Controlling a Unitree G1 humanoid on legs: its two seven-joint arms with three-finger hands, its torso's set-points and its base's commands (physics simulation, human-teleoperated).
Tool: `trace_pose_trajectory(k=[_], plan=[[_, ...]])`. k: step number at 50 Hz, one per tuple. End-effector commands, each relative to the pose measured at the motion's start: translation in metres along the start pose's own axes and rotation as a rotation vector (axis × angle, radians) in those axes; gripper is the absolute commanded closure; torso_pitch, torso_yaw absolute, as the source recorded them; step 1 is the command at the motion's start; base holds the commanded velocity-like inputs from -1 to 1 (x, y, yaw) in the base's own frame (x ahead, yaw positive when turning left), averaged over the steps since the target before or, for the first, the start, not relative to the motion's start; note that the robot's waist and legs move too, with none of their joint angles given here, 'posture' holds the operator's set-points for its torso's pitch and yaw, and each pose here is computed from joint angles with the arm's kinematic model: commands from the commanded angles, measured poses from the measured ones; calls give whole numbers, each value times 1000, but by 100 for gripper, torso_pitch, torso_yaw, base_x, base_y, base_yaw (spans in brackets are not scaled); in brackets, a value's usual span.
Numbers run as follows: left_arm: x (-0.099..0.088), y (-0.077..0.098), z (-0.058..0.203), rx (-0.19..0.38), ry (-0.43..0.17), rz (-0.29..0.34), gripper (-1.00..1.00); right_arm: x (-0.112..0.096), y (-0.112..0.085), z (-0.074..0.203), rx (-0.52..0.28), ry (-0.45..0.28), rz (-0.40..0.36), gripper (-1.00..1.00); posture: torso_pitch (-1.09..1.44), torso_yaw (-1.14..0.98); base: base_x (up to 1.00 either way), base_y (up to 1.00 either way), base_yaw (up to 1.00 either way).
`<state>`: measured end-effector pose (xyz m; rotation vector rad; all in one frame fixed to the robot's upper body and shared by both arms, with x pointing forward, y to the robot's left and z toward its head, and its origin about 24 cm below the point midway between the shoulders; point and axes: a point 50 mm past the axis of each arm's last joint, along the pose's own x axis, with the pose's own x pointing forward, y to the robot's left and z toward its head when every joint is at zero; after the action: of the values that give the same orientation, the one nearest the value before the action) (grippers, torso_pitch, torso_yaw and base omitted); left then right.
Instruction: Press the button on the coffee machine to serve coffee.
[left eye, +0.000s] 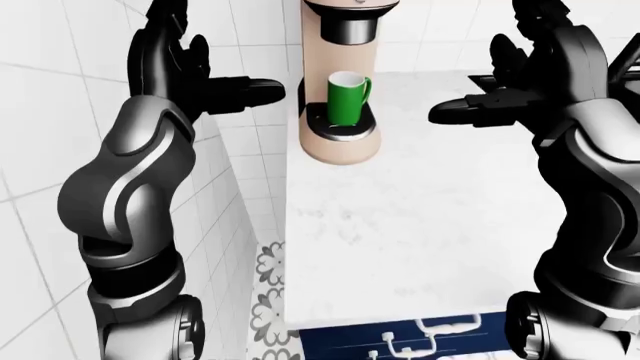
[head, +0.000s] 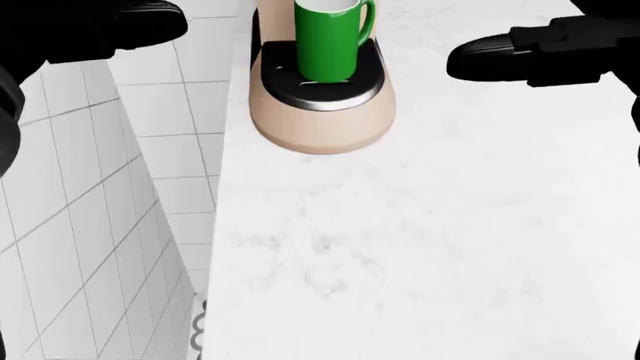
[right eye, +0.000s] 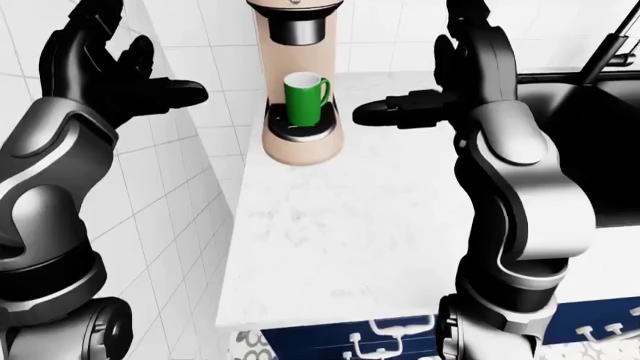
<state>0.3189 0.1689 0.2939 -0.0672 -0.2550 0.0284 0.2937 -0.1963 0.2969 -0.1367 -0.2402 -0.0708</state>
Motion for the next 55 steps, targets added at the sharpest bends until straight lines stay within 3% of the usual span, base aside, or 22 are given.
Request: trace_pose_trajectory(k=[1, 55], plan=[[-3, -1, 20, -5, -97, -5, -100, -4, -3, 19, -4, -92, -15, -100, 0, 0, 0, 0, 0], [-2, -1, 18, -6, -87, -5, -100, -3, -2, 16, -4, -87, -12, -100, -2, 0, 8, 0, 0]])
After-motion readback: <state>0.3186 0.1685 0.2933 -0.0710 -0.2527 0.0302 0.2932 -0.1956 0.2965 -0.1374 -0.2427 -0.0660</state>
